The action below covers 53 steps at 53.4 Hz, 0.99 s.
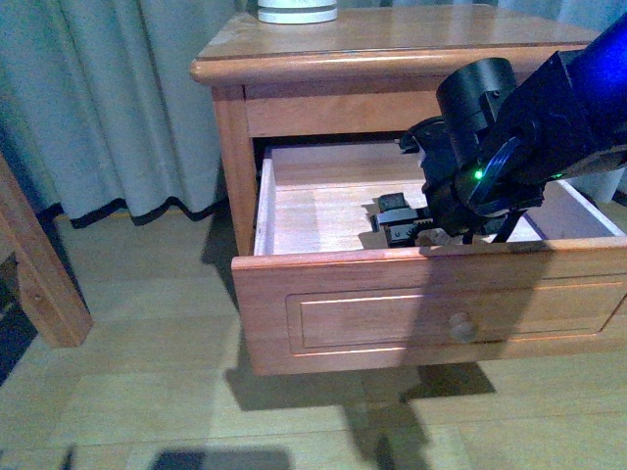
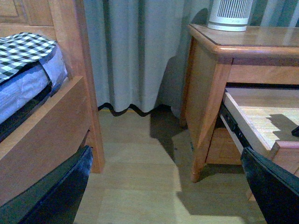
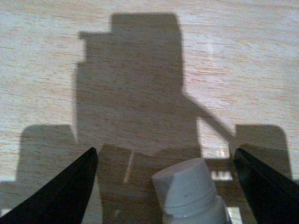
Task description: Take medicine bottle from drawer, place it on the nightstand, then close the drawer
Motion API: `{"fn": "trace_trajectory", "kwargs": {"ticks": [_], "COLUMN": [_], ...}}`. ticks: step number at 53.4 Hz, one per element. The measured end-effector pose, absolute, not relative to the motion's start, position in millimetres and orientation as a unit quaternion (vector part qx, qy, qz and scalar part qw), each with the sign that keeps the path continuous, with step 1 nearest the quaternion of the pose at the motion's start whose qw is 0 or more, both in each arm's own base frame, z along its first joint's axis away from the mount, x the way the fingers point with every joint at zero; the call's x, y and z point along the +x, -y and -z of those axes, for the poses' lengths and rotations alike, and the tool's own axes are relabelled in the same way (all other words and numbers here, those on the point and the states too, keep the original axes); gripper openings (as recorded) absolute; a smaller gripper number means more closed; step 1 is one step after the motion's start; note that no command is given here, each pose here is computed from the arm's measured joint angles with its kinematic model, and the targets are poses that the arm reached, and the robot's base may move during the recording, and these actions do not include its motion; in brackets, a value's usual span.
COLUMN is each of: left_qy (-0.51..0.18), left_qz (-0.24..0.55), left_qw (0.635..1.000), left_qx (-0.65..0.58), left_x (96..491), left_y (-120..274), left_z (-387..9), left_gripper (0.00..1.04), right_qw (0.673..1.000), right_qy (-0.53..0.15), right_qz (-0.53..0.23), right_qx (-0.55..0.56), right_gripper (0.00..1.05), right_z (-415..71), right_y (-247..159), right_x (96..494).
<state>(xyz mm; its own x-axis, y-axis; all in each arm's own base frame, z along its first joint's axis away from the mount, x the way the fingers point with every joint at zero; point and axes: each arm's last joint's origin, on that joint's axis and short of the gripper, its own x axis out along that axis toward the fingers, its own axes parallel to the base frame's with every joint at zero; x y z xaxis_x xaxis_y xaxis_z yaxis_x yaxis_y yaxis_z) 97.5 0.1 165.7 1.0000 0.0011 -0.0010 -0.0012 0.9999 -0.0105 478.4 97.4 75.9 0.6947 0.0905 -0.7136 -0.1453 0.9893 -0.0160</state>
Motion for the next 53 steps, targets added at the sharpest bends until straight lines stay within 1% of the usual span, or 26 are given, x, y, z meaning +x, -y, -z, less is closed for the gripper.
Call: {"fn": "trace_trajectory", "kwargs": {"ticks": [1, 3, 6, 8, 12, 15, 19, 23, 33, 40, 48, 53], "left_qy": [0.000, 0.000, 0.000, 0.000, 0.000, 0.000, 0.000, 0.000, 0.000, 0.000, 0.000, 0.000], "left_qz": [0.000, 0.000, 0.000, -0.001, 0.000, 0.000, 0.000, -0.001, 0.000, -0.001, -0.001, -0.001], "left_qw": [1.000, 1.000, 1.000, 1.000, 1.000, 1.000, 1.000, 1.000, 1.000, 1.000, 1.000, 1.000], "left_qx": [-0.005, -0.005, -0.005, -0.005, -0.005, -0.005, -0.005, -0.005, -0.005, -0.005, -0.005, -0.005], "left_x": [97, 97, 97, 97, 97, 97, 97, 97, 97, 97, 97, 97], "left_y": [0, 0, 0, 0, 0, 0, 0, 0, 0, 0, 0, 0], "left_z": [-166, -166, -166, -166, -166, -166, -166, -166, -166, -166, -166, -166], "left_gripper": [0.98, 0.98, 0.98, 0.98, 0.98, 0.98, 0.98, 0.98, 0.98, 0.98, 0.98, 0.98], "right_qw": [0.920, 0.920, 0.920, 0.920, 0.921, 0.922, 0.926, 0.935, 0.962, 0.974, 0.985, 0.989], "right_qy": [-0.384, -0.384, -0.385, -0.384, -0.383, -0.379, -0.370, -0.346, -0.259, -0.208, -0.149, -0.126], "right_qz": [-0.065, -0.065, -0.065, -0.065, -0.063, -0.064, -0.064, -0.068, -0.084, -0.092, -0.080, -0.065], "right_qx": [-0.033, -0.034, -0.034, -0.034, -0.037, -0.038, -0.037, -0.040, -0.031, -0.023, -0.027, -0.033], "right_gripper": [0.67, 0.60, 0.54, 0.47, 0.36, 0.32, 0.31, 0.31, 0.31, 0.31, 0.31, 0.31], "right_z": [-76, -77, -78, -78, -80, -84, -94, -111, -185, -230, -271, -290], "right_y": [-97, -97, -96, -96, -95, -94, -93, -93, -89, -86, -83, -82], "right_x": [477, 474, 471, 468, 464, 461, 458, 456, 451, 448, 459, 471]}}
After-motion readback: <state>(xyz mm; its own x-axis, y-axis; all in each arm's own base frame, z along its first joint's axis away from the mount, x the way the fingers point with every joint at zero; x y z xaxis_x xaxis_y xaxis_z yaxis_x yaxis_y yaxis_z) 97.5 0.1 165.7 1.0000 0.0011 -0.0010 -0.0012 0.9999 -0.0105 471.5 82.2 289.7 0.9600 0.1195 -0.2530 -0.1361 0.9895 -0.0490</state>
